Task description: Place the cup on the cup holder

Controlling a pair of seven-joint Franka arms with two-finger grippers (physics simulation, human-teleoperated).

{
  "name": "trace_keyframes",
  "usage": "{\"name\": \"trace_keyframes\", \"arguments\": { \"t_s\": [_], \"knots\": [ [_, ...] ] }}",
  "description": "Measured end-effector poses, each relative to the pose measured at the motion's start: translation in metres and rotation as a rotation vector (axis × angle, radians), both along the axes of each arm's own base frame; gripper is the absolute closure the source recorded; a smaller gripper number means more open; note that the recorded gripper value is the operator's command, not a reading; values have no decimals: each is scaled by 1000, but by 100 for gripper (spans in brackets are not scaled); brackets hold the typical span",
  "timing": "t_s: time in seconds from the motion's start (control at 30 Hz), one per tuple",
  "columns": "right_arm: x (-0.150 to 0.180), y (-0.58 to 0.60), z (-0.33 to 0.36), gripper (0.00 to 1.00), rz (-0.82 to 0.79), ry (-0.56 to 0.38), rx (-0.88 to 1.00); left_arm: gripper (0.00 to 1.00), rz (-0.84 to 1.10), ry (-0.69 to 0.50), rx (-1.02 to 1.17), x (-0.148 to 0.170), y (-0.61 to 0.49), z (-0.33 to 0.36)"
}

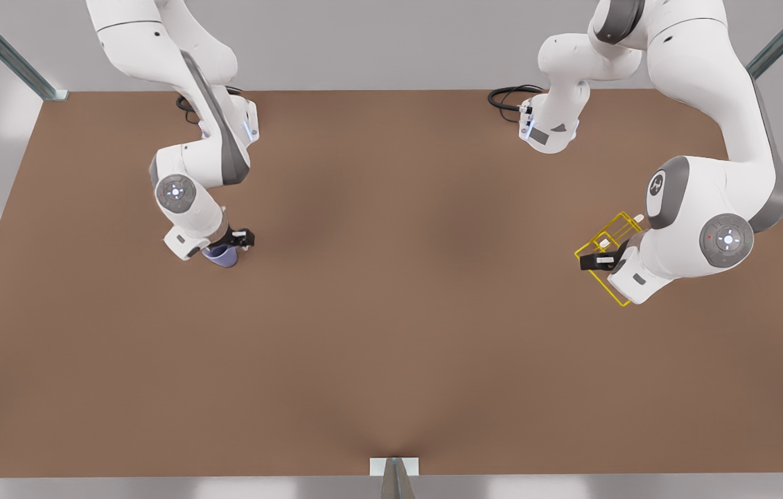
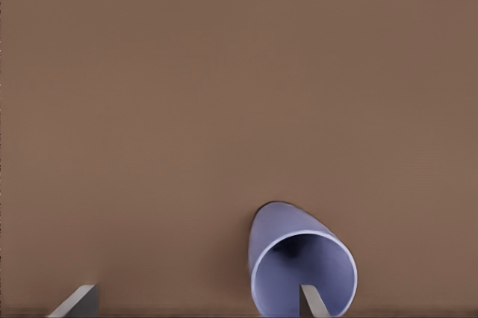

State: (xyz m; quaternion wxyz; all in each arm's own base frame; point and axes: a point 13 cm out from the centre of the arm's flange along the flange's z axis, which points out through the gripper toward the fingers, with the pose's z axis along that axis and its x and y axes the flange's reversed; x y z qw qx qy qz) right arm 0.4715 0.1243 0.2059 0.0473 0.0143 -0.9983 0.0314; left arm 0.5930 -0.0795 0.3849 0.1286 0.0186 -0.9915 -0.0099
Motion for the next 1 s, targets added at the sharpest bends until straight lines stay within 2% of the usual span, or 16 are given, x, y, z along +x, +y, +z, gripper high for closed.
{"name": "trace_keyframes", "arguments": {
  "t_s": [0.2, 0.43, 1.0],
  "knots": [
    [-6, 19, -22, 0, 17, 26, 13, 0, 5, 1, 1, 0, 1, 0],
    [5, 15, -29, 0, -43, -4, 37, 0, 6, 3, 2, -1, 0, -1],
    [-44, 35, -48, 0, -47, -11, 6, 0, 9, 6, 4, -1, 0, -1]
  ]
}}
